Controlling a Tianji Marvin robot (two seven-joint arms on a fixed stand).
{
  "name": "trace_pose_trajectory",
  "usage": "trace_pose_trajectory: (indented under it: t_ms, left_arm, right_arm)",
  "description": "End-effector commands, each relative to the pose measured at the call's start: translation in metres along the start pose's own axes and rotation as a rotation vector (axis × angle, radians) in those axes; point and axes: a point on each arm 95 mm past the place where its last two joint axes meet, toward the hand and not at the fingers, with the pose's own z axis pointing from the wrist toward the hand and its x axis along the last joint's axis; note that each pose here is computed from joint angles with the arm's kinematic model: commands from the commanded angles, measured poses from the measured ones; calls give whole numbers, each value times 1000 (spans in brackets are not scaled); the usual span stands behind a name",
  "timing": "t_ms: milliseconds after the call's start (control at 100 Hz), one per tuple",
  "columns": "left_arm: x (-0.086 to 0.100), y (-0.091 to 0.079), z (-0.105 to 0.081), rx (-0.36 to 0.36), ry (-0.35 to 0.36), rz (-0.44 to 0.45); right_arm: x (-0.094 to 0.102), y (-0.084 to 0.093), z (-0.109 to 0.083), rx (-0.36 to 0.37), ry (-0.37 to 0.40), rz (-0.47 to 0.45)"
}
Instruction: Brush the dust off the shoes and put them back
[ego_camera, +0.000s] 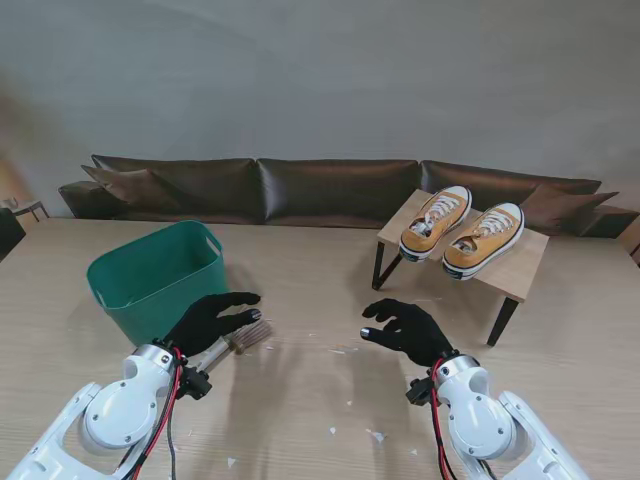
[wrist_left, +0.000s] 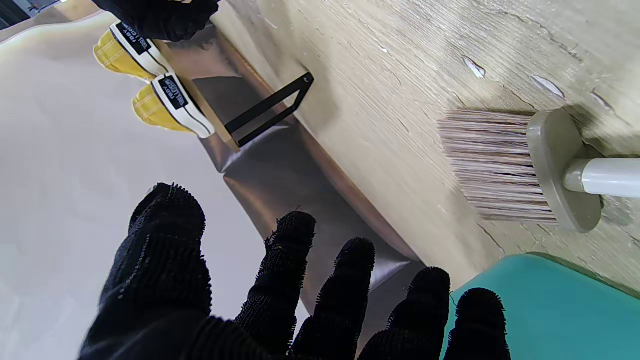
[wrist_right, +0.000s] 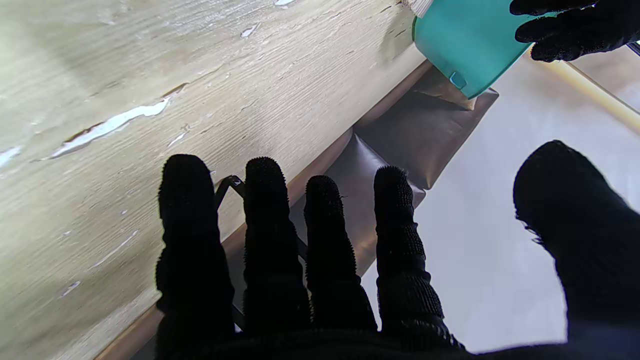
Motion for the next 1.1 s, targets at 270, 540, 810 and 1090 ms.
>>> trace_pose_trajectory:
  t_ms: [270,540,810,1090]
  left_arm:
    - [2,3,1,-25,-3,-5]
    - [1,2,1,-25,1,-9]
    - [2,2,2,-29,-4,-9]
    - [3,3,3,-32,-5,-10]
  right_arm:
    - [30,3,-14,-2,41,-34]
    - [76,36,-17,-30,58,-178]
    - [116,83,-16,-87,37,-327]
    - [147,128,-15,-162,-19,-550]
